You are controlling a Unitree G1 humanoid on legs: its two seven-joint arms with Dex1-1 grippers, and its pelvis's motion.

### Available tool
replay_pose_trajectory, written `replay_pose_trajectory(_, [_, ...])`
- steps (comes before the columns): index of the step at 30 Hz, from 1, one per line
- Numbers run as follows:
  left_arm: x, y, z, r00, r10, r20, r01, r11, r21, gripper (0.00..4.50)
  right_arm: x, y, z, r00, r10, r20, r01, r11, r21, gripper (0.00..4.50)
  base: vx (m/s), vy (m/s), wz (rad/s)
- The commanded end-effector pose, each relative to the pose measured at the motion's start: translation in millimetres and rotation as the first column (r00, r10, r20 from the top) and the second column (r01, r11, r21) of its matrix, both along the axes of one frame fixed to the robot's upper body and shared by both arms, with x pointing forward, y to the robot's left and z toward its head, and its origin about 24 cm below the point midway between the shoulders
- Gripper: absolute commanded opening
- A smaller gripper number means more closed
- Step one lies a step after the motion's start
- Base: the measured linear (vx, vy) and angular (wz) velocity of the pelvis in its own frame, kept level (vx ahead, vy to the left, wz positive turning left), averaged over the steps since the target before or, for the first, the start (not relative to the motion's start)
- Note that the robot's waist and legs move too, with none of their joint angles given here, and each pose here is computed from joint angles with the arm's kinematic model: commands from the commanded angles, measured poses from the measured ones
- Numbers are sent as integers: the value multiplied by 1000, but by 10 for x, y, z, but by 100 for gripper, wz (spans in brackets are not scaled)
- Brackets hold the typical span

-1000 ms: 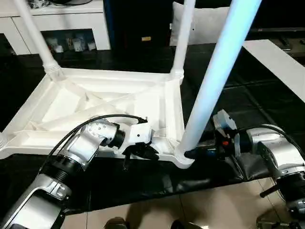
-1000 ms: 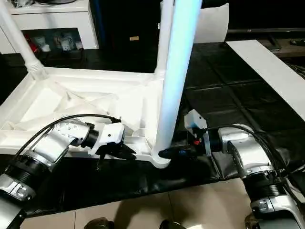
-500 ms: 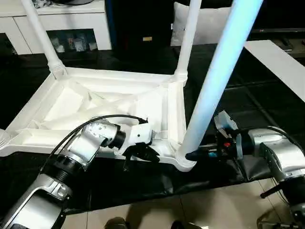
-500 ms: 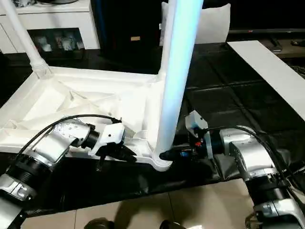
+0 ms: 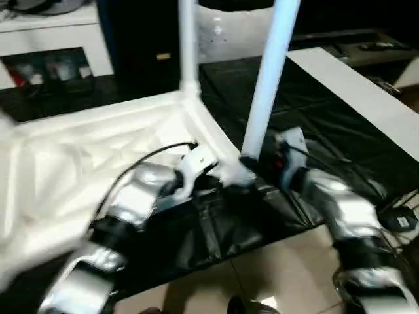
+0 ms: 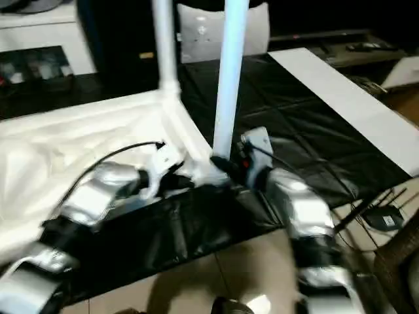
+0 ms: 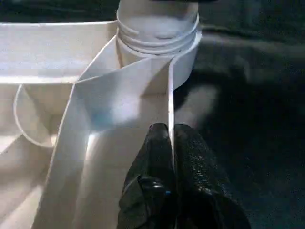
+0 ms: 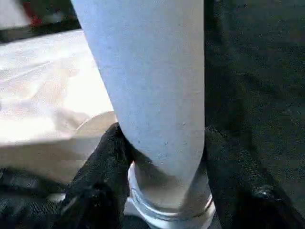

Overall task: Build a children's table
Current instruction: Rotate leg to tighten

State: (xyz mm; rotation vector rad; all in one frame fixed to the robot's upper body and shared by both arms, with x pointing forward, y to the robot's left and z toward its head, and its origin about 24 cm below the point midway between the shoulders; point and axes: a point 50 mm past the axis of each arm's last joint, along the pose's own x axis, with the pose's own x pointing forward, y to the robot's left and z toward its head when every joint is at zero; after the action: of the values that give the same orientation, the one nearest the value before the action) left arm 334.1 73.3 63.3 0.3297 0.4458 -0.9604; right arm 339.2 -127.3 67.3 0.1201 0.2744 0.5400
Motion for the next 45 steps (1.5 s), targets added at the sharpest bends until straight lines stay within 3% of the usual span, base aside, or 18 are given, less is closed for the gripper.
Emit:
replay_pose_trajectory(1, [22,-239,208,996,-47,74,52,996,-70,0,8,145,-66,1000,0,-28,0,1000,18,195,0,0,0])
replay_pose_trajectory(3, [45,-251,228,996,-22,88,27,998,-64,0,29,167,-62,999,-25,-27,26,999,45,251,0,0,0])
replay_pose_trajectory(5, [48,-233,229,994,-30,106,34,999,-32,0,47,159,-22,999,-48,-12,49,994,94,272,0,0,0])
replay_pose_trajectory(10, [33,-181,188,993,-43,110,44,999,-3,0,45,88,15,999,-38,35,36,997,68,310,0,0,0])
replay_pose_trajectory(15, [-2,-103,132,988,-102,115,100,995,27,0,9,-106,61,994,8,107,-12,999,39,355,0,0,0])
replay_pose_trajectory(19, [-56,-21,76,978,-186,94,182,982,46,0,-115,-278,99,972,186,144,-184,983,-27,376,0,0,0])
replay_pose_trajectory(21, [-107,42,41,955,-283,87,278,958,68,0,-233,-400,120,929,347,124,-336,936,-101,403,0,0,0])
replay_pose_trajectory(22, [-107,42,41,955,-283,87,278,958,68,0,-233,-400,120,929,347,124,-336,936,-101,410,0,0,0])
replay_pose_trajectory(26, [-168,113,9,924,-377,55,372,924,92,0,-309,-490,162,882,460,108,-446,886,-129,410,0,0,0])
replay_pose_trajectory(28, [-241,180,14,863,-503,41,497,862,106,0,-388,-558,201,807,584,85,-567,807,-163,410,0,0,0])
replay_pose_trajectory(33, [-277,275,27,799,-601,-1,596,793,131,0,-474,-599,205,707,708,12,-696,698,-170,380,0,0,0])
replay_pose_trajectory(40, [-309,317,52,749,-662,-29,659,739,140,0,-517,-566,184,629,777,-37,-773,619,-141,309,0,0,0])
replay_pose_trajectory(45, [-309,339,56,738,-674,-33,672,727,141,0,-547,-558,173,594,802,-57,-802,587,-111,264,0,0,0])
